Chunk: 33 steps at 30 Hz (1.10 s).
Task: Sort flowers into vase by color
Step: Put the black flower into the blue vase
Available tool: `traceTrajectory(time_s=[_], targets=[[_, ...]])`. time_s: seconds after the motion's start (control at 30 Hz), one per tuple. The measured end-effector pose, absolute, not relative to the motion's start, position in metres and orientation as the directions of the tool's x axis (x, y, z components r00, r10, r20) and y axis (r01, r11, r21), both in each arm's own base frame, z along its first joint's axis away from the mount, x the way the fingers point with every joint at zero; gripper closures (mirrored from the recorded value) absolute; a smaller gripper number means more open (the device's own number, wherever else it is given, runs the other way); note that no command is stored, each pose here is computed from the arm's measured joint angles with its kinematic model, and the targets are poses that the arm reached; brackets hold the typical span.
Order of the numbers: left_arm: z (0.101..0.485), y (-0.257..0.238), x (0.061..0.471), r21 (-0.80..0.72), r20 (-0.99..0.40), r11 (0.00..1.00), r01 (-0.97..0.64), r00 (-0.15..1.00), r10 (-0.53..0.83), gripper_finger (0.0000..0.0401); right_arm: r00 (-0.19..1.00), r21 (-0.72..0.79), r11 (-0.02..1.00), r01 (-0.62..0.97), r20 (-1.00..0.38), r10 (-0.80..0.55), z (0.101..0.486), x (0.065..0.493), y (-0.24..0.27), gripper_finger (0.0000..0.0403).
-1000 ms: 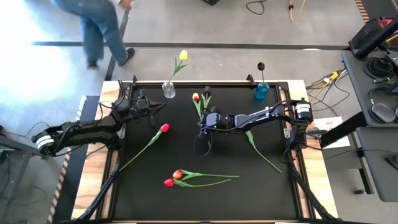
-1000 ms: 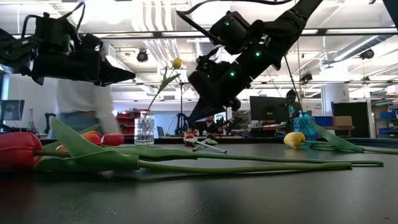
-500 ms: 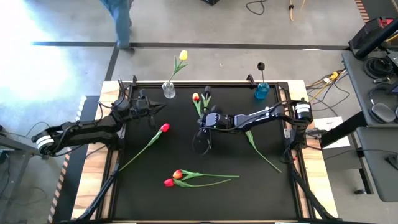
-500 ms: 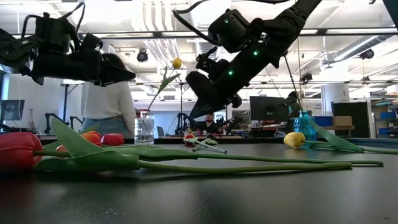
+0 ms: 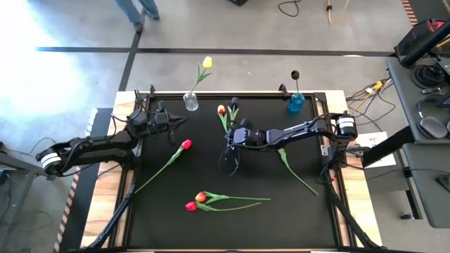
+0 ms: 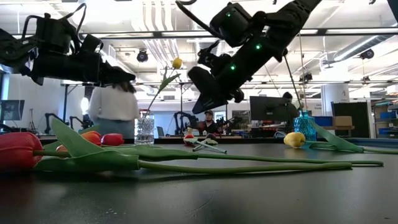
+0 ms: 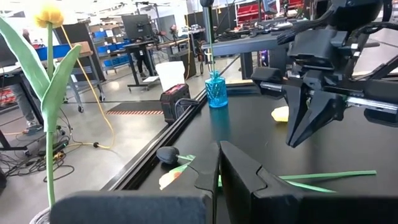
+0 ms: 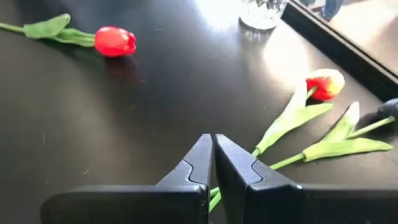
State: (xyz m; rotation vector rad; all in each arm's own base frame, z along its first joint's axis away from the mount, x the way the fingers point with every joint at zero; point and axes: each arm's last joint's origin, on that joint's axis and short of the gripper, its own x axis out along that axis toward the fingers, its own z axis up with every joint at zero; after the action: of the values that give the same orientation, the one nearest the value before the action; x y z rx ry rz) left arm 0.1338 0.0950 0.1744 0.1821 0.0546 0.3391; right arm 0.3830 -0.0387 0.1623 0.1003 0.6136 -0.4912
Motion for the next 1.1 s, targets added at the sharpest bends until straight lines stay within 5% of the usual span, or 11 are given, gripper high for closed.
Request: traceTrajectory(time_s=[0.27, 0.63, 1.1], targets=[[0.174, 0.095, 0.134, 0.182, -0.029, 0.928, -0.325, 0.942, 0.335, 0.0401, 0.699, -0.049, 0.878, 0.476, -0.584, -0.411, 0.161, 0.382, -0.039, 0.0376], [0.174, 0.095, 0.134, 0.179, -0.029, 0.929, -0.325, 0.942, 0.335, 0.0401, 0.659, 0.111, 0.769, 0.63, -0.599, -0.454, 0.16, 0.378, -0.063, 0.025], [0.174, 0.095, 0.134, 0.179, -0.028, 0.929, -0.325, 0.942, 0.335, 0.0401, 0.471, 0.109, 0.571, 0.814, -0.7, -0.538, 0.125, 0.389, -0.115, 0.0259]])
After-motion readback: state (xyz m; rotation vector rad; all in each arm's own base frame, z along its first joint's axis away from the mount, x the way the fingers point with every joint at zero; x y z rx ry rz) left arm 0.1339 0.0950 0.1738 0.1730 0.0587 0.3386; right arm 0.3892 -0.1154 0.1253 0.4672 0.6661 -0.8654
